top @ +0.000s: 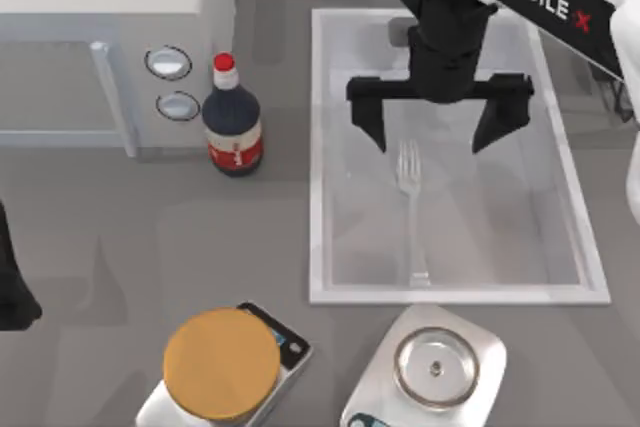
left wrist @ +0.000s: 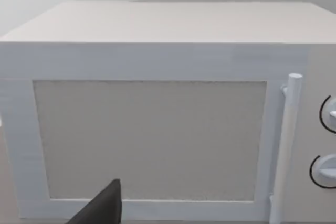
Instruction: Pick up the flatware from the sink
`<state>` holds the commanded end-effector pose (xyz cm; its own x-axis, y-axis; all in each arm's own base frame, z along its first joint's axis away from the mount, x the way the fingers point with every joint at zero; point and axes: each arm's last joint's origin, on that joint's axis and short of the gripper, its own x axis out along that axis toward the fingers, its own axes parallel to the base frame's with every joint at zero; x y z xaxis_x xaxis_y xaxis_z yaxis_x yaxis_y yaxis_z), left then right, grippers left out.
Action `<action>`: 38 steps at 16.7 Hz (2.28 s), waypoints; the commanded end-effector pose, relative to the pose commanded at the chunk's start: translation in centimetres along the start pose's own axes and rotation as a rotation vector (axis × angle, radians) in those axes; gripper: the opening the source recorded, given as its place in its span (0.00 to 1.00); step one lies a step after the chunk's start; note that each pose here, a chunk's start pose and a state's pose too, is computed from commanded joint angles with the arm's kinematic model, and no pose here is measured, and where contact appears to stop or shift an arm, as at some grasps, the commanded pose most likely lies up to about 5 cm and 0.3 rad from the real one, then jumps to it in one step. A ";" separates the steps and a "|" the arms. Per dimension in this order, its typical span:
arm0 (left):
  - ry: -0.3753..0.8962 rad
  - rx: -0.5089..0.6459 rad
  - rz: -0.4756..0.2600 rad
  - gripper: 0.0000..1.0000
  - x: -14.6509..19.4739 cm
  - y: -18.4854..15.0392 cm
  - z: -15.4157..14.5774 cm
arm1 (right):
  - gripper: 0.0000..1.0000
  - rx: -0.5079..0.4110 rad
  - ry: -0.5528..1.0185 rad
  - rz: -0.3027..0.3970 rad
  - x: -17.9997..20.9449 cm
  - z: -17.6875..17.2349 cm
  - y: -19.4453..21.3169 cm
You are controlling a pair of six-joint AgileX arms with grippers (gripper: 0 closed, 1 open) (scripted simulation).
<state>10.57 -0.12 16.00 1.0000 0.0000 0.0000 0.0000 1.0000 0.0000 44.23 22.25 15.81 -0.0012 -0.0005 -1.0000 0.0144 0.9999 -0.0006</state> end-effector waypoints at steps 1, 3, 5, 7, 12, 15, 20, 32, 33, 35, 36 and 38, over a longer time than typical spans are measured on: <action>0.000 0.000 0.000 1.00 0.0 0.0 0.0 | 1.00 0.000 0.001 0.000 0.1 0.0 0.0; 0.000 0.000 0.000 1.00 0.0 0.0 0.0 | 1.00 0.000 0.005 -0.003 1.4 0.1 0.1; 0.000 0.000 0.000 1.00 0.0 0.0 0.0 | 1.00 -0.001 0.004 -0.002 4.0 0.4 0.2; 0.000 0.000 0.000 1.00 0.0 0.0 0.0 | 1.00 -0.002 -0.008 0.004 7.3 0.6 0.4; 0.000 0.000 0.000 1.00 0.0 0.0 0.0 | 1.00 -0.004 -0.005 0.002 14.2 0.0 0.3; 0.000 0.000 0.000 1.00 0.0 0.0 0.0 | 1.00 -0.004 -0.001 0.001 14.7 -0.1 0.2; 0.000 0.000 0.000 1.00 0.0 0.0 0.0 | 0.77 -0.004 -0.001 0.001 14.7 -0.1 0.2; 0.000 0.000 0.000 1.00 0.0 0.0 0.0 | 0.00 -0.004 -0.001 0.001 14.7 -0.1 0.2; 0.000 0.000 0.000 1.00 0.0 0.0 0.0 | 0.00 -0.004 -0.001 0.001 14.7 -0.1 0.2; 0.000 0.000 0.000 1.00 0.0 0.0 0.0 | 0.00 -0.004 -0.001 0.001 14.7 -0.1 0.2; 0.000 0.000 0.000 1.00 0.0 0.0 0.0 | 0.00 -0.004 -0.001 0.001 14.7 -0.1 0.2; 0.000 0.000 0.000 1.00 0.0 0.0 0.0 | 0.00 -0.004 -0.001 0.001 14.7 -0.1 0.2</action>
<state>10.57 -0.12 16.00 1.0000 0.0000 0.0000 0.0000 1.0000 0.0000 44.11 22.49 1.14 0.0000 0.0000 -1.0000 0.0101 0.9999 0.0000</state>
